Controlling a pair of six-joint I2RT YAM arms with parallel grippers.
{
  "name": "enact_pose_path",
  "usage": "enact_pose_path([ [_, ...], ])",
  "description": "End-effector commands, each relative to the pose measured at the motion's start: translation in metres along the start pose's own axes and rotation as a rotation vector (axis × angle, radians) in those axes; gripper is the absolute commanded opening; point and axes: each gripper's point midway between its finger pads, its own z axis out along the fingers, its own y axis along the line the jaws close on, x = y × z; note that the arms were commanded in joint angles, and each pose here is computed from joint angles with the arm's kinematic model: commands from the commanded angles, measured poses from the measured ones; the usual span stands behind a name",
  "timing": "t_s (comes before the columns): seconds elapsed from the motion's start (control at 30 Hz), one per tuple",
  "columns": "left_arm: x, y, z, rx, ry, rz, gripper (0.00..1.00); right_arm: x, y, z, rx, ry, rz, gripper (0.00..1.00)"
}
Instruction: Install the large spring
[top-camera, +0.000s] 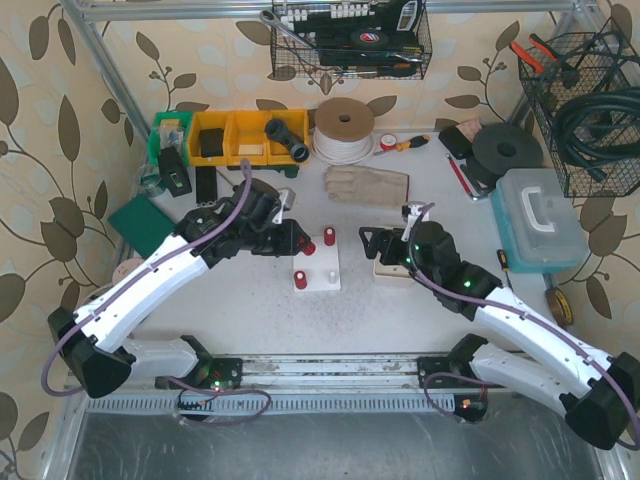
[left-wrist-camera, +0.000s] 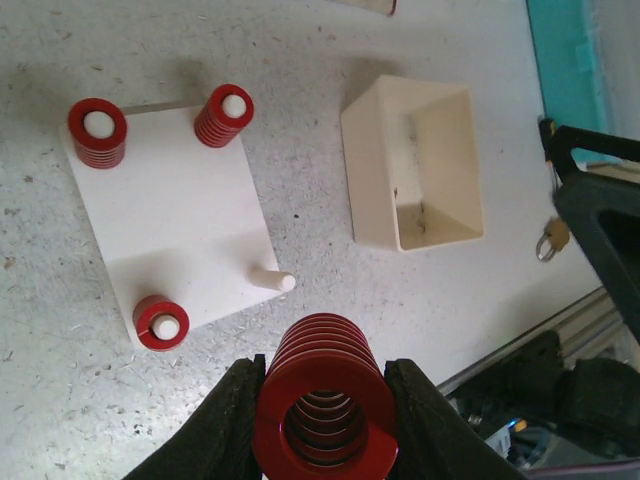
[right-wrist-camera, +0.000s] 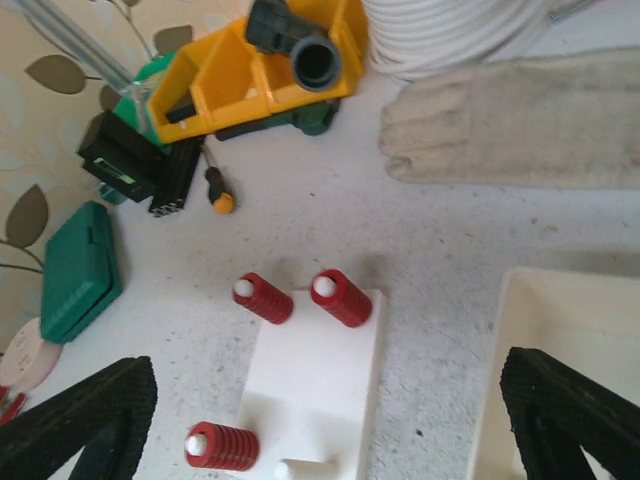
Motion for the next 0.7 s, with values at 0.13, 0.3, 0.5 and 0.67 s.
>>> enact_pose_path([
  [0.13,-0.003,-0.026,0.014,-0.102,-0.021,0.206,0.00,0.010,-0.029,0.000,0.021,-0.127,0.170,0.95],
  [0.3,-0.003,-0.028,0.032,-0.133,-0.010,0.221,0.00,0.014,-0.043,0.000,0.085,-0.139,0.167,0.96],
  [0.5,0.001,-0.036,0.049,-0.177,0.011,0.258,0.00,0.016,-0.054,0.001,0.139,-0.143,0.185,0.98],
  [0.67,0.007,-0.037,0.058,-0.191,0.022,0.258,0.00,0.018,-0.059,0.001,0.174,-0.134,0.199,0.99],
])
